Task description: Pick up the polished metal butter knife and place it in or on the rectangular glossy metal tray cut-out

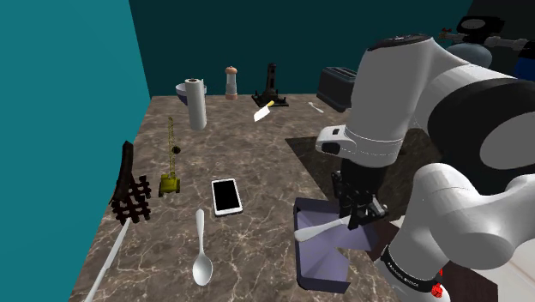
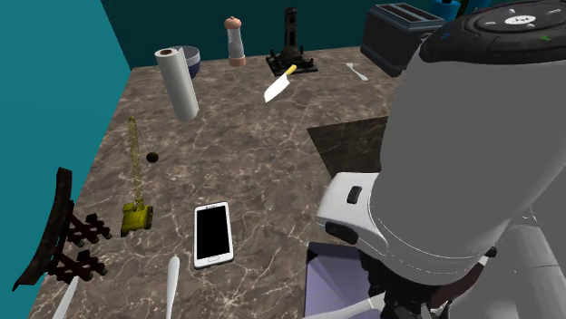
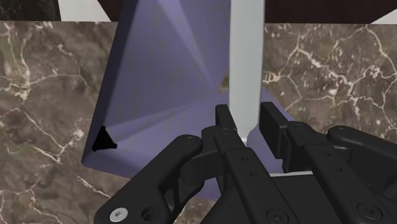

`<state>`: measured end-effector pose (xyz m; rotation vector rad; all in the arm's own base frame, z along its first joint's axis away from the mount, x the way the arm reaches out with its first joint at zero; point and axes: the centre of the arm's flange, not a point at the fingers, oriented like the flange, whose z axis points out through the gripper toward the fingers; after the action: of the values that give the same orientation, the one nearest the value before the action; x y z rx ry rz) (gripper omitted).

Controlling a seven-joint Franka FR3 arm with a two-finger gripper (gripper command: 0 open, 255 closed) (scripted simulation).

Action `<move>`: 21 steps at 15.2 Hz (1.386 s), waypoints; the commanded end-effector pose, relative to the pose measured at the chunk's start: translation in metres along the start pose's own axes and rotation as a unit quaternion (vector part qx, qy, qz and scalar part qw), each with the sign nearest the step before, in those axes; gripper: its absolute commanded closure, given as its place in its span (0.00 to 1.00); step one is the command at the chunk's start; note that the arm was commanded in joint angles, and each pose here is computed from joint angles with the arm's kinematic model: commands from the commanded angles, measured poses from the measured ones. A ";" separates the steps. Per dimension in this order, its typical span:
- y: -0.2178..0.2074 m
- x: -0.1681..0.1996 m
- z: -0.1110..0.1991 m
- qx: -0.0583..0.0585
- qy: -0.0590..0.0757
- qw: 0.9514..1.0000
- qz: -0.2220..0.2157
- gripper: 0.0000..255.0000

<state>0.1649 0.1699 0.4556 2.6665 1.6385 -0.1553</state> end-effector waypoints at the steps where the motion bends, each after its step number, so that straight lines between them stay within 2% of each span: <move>1: 0.001 0.000 0.012 0.000 0.000 1.000 0.000 1.00; 8: 0.003 0.003 0.046 0.000 0.000 1.000 0.000 1.00; 15: 0.003 0.003 0.046 0.000 0.000 1.000 0.000 1.00; 16: 0.002 0.003 0.047 0.000 0.000 1.000 0.000 0.00; 21: 0.003 0.003 0.046 0.000 0.000 1.000 0.000 0.00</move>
<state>0.1649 0.1690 0.4089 2.6667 1.6384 -0.1546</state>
